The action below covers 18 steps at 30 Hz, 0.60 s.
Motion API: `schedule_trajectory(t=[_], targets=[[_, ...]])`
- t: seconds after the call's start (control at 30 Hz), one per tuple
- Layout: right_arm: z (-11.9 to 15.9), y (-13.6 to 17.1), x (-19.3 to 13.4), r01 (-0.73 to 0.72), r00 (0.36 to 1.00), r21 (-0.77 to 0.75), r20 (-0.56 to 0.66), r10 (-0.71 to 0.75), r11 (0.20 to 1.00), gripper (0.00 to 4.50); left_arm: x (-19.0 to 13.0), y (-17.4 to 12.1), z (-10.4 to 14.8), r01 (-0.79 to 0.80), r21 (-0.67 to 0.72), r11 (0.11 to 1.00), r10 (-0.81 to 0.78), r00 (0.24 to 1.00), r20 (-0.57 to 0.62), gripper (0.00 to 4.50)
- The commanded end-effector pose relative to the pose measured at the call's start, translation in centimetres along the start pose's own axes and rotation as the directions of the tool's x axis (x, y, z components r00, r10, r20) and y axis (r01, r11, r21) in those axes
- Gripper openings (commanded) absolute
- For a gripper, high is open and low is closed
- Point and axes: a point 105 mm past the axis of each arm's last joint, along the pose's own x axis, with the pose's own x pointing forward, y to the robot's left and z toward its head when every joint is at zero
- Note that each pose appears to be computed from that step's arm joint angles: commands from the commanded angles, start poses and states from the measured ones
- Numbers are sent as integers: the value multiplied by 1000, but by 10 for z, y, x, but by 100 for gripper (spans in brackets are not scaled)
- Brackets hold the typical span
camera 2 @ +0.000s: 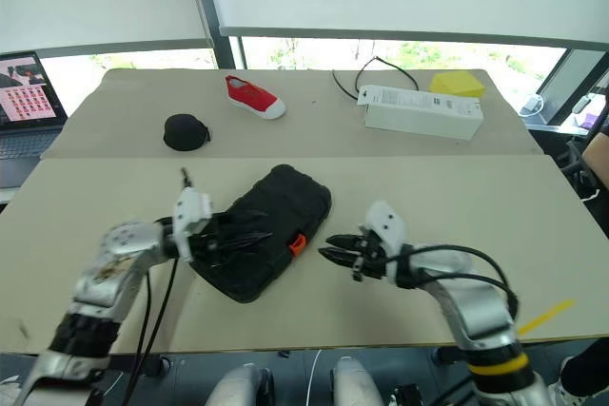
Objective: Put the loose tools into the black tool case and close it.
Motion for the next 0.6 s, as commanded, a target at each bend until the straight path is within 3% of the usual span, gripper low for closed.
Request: schedule_trajectory(t=[0.03, 0.1, 0.2, 0.33, 0.6], targets=[[19, -4, -28, 5, 996, -226, 88, 16, 974, 278, -40, 5, 5, -102, 35, 994, 103, 995, -19, 355], [18, -5, -41, -4, 992, -290, 118, 40, 957, 355, -61, 5, 0, -157, 36, 987, 159, 985, -64, 442], [10, -10, -56, -16, 992, -334, 110, 56, 942, 444, -88, 3, -15, -246, 50, 968, 251, 955, -157, 450], [0, -28, -73, 23, 996, -349, 86, 8, 937, 444, -126, -1, -37, -345, 99, 933, 359, 888, -288, 450], [-10, -45, -80, 81, 995, -384, 79, -54, 920, 444, -132, -6, -43, -416, 88, 905, 423, 860, -285, 450]])
